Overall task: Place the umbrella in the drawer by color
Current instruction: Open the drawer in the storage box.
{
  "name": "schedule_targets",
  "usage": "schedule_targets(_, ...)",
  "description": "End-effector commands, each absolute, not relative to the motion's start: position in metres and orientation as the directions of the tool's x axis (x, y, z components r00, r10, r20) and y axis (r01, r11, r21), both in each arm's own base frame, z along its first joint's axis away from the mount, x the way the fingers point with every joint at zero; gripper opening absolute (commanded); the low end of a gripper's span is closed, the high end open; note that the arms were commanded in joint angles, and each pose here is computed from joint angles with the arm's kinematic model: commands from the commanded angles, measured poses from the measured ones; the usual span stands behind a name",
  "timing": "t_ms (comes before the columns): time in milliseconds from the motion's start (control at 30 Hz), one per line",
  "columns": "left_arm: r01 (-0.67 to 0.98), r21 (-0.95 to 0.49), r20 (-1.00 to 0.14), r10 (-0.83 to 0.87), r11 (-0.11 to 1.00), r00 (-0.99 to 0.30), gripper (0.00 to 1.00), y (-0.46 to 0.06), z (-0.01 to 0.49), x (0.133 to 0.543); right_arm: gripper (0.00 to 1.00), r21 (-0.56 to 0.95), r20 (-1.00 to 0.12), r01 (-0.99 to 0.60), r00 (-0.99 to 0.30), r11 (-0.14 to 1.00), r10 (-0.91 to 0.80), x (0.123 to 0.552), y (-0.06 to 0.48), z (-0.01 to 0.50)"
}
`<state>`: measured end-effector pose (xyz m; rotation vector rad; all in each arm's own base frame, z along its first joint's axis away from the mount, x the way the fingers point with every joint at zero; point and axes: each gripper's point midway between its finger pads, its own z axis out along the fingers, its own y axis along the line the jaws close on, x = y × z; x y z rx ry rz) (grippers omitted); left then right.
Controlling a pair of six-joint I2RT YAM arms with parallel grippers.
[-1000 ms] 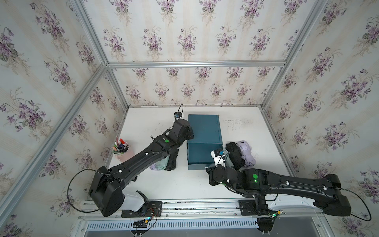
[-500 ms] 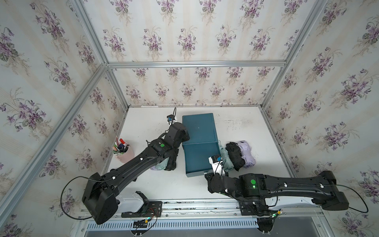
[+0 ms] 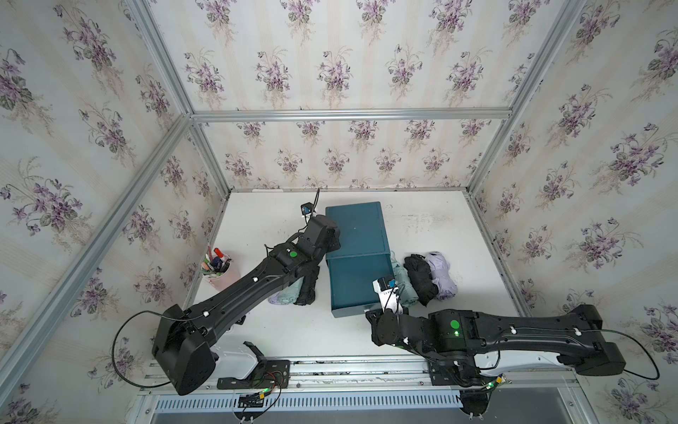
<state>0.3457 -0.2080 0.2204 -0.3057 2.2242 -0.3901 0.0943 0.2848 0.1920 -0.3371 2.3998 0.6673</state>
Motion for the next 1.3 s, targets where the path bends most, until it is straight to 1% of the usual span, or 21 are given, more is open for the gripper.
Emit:
schedule_targets(0, -0.135, -0.16, -0.539, -0.201, 0.978, -0.818, 0.08, -0.18, 0.158, 0.296, 0.0, 0.372, -0.627, -0.361, -0.777, 0.855, -0.055, 0.098, 0.278, 0.19)
schedule_targets(133, -0.134, -0.172, -0.535, -0.207, 0.976, -0.819, 0.07, -0.185, 0.159, 0.297, 0.01, 0.381, -0.614, -0.371, -0.786, 0.847, -0.068, 0.094, 0.282, 0.188)
schedule_targets(267, -0.147, -0.153, -0.522, -0.206, 0.977, -0.828, 0.05, -0.189, 0.15, 0.3, 0.02, 0.377, -0.609, -0.39, -0.788, 0.84, -0.092, 0.091, 0.291, 0.187)
schedule_targets(467, -0.149, -0.157, -0.527, -0.21, 0.976, -0.824, 0.02, -0.191, 0.156, 0.299, 0.05, 0.371, -0.617, -0.405, -0.78, 0.836, -0.104, 0.092, 0.3, 0.193)
schedule_targets(567, -0.162, -0.154, -0.546, -0.221, 0.975, -0.808, 0.0, -0.187, 0.164, 0.296, 0.06, 0.376, -0.621, -0.408, -0.777, 0.832, -0.1, 0.092, 0.302, 0.199)
schedule_targets(767, -0.188, -0.127, -0.567, -0.227, 0.974, -0.792, 0.0, -0.18, 0.168, 0.296, 0.08, 0.361, -0.625, -0.389, -0.776, 0.848, -0.09, 0.095, 0.294, 0.196)
schedule_targets(833, -0.185, -0.132, -0.566, -0.227, 0.974, -0.792, 0.0, -0.182, 0.166, 0.297, 0.09, 0.355, -0.62, -0.382, -0.779, 0.853, -0.09, 0.095, 0.289, 0.191)
schedule_targets(900, -0.178, -0.136, -0.56, -0.224, 0.975, -0.798, 0.0, -0.186, 0.163, 0.298, 0.16, 0.356, -0.616, -0.368, -0.784, 0.859, -0.081, 0.096, 0.285, 0.186)
schedule_targets(1000, -0.172, -0.14, -0.552, -0.221, 0.975, -0.804, 0.0, -0.191, 0.161, 0.301, 0.33, 0.355, -0.609, -0.363, -0.789, 0.862, -0.081, 0.095, 0.282, 0.182)
schedule_targets(1033, -0.166, -0.141, -0.554, -0.217, 0.976, -0.804, 0.02, -0.193, 0.161, 0.302, 0.39, 0.354, -0.608, -0.363, -0.79, 0.862, -0.083, 0.094, 0.282, 0.181)
schedule_targets(1067, -0.165, -0.138, -0.554, -0.214, 0.977, -0.805, 0.05, -0.193, 0.16, 0.303, 0.44, 0.351, -0.607, -0.362, -0.79, 0.863, -0.085, 0.095, 0.282, 0.181)
schedule_targets(1100, -0.163, -0.135, -0.557, -0.211, 0.977, -0.804, 0.09, -0.193, 0.161, 0.303, 0.48, 0.348, -0.607, -0.368, -0.789, 0.862, -0.091, 0.094, 0.282, 0.181)
schedule_targets(1267, -0.133, -0.114, -0.579, -0.174, 0.985, -0.797, 0.29, -0.194, 0.165, 0.307, 0.58, 0.32, -0.633, -0.381, -0.767, 0.867, -0.104, 0.097, 0.275, 0.202)
